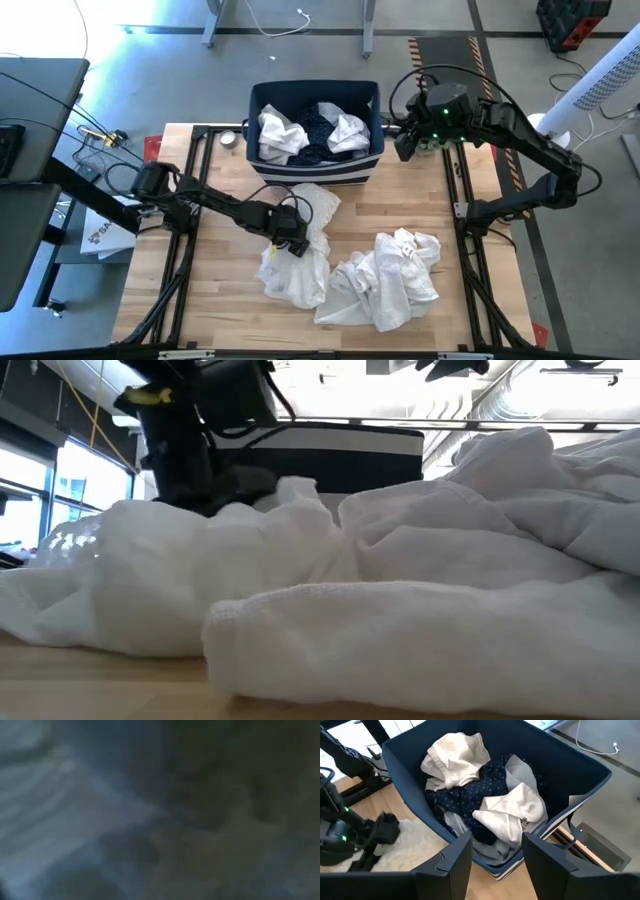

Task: Sort clothes
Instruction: Put the white dress into the blue bin

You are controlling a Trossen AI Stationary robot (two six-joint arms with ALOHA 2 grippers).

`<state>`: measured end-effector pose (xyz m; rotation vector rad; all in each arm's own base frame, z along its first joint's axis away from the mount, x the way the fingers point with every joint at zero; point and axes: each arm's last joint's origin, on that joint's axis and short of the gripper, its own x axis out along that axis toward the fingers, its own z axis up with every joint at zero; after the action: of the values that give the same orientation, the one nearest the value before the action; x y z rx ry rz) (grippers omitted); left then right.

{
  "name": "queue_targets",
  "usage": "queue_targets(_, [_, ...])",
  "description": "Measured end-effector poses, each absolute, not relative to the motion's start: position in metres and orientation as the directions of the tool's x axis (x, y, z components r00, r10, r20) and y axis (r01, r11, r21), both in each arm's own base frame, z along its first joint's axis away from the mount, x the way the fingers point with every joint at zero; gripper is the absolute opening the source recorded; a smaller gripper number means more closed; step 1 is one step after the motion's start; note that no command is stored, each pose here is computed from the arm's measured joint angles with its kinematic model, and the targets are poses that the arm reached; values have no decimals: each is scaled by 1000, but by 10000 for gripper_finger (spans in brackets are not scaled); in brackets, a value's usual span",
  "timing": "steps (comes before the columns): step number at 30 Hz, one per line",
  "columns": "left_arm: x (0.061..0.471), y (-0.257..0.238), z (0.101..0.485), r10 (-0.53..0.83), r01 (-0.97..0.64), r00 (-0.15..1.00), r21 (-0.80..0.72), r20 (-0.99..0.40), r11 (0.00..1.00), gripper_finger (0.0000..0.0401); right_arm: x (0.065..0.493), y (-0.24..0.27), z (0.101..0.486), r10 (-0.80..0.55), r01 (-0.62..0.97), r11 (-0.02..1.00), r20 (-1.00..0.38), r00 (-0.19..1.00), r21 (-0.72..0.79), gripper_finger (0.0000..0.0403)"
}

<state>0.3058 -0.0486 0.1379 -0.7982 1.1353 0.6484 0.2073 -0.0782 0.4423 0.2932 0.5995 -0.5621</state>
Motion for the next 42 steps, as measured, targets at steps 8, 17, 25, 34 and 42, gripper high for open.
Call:
queue_targets(8, [313, -53, 119, 9, -720, 254, -183, -967, 670, 145, 207, -78, 442, -401, 594, 789, -604, 689, 155, 169])
queue_targets(17, [289, -44, 255, -106, -486, 513, -391, -852, 781, 28, 210, -79, 446, -409, 589, 791, -569, 713, 168, 169])
queue_targets(25, [235, -16, 421, -80, -178, 945, -702, -318, 689, 28, 214, -80, 454, -430, 558, 816, -487, 760, 150, 169])
queue_targets(34, [204, 43, 542, 307, -144, 890, -432, 337, 890, 28, 216, -81, 456, -451, 571, 805, -459, 766, 162, 169])
queue_targets(42, [240, 116, 530, 333, -279, 921, -253, 203, 926, 32, 215, -82, 456, -484, 628, 739, -456, 747, 245, 169])
